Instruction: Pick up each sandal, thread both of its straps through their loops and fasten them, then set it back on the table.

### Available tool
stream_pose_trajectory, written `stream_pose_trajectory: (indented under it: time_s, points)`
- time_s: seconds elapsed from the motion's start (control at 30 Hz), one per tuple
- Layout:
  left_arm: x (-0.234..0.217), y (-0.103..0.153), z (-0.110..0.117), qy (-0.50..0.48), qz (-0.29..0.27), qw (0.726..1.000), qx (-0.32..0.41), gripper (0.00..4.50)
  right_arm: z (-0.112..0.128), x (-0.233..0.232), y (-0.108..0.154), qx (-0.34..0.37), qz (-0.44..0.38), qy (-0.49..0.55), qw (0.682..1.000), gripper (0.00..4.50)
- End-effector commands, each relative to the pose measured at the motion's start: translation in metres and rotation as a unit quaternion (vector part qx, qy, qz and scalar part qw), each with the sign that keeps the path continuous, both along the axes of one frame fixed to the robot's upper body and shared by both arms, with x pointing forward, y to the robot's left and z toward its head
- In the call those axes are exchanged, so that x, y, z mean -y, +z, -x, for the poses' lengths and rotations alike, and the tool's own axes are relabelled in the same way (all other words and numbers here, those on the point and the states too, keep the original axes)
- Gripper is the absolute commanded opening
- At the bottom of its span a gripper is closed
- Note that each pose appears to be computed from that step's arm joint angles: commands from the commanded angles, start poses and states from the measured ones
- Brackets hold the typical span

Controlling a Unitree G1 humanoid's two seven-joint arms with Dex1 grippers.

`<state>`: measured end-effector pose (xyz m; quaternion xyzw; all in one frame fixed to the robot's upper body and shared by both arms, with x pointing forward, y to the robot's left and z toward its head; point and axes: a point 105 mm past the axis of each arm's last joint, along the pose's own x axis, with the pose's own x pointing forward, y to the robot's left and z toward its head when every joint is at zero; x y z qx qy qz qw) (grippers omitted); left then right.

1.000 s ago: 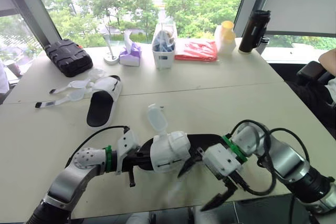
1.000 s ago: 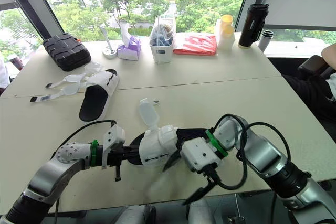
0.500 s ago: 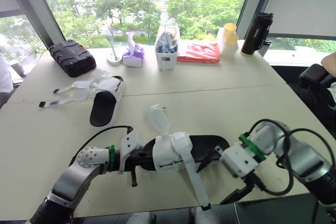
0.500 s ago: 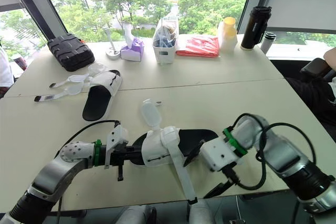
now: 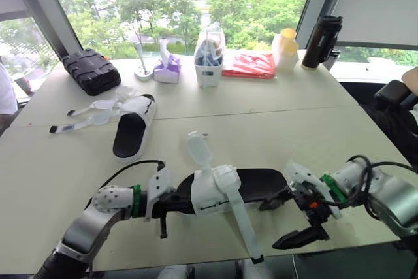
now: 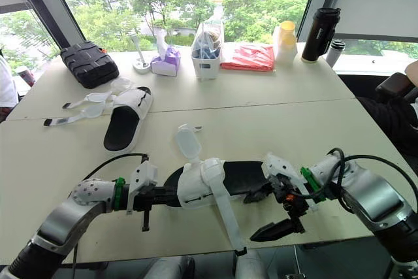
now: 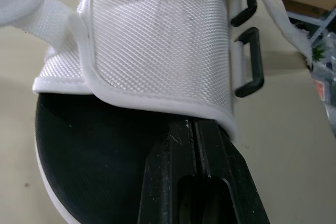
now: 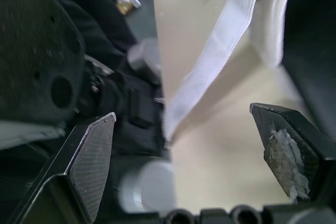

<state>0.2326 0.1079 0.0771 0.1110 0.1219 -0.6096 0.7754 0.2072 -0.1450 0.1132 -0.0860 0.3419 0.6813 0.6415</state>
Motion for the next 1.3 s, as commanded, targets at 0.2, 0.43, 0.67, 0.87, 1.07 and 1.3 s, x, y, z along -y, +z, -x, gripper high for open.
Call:
stream_pose_trajectory:
  time_s: [0.2,0.43,0.67,0.87,1.07,1.3]
  points:
    - [0.007,-0.004,0.004,-0.013,-0.005,1.0,0.003,0.0,0.0,-0.015,-0.007,-0.058,-0.018,-0.043,0.997,4.45]
    - [0.014,-0.004,-0.006,-0.013,-0.008,1.0,0.017,0.0,0.003,-0.022,-0.013,-0.085,-0.033,-0.074,0.993,4.45]
    - [0.016,-0.004,-0.014,-0.016,-0.014,0.999,0.025,0.0,0.002,-0.037,-0.018,-0.089,-0.039,-0.076,0.992,3.18]
    - [0.017,-0.006,-0.01,-0.015,-0.015,1.0,0.02,0.0,-0.004,-0.039,-0.02,-0.087,-0.038,-0.09,0.991,0.18]
    - [0.017,-0.01,-0.007,-0.021,-0.017,1.0,0.009,0.0,-0.009,-0.042,0.011,-0.061,-0.071,-0.076,0.993,0.08]
    - [0.018,-0.012,-0.008,-0.031,-0.022,0.999,0.007,0.0,-0.042,-0.054,0.077,-0.04,-0.131,-0.083,0.987,0.08]
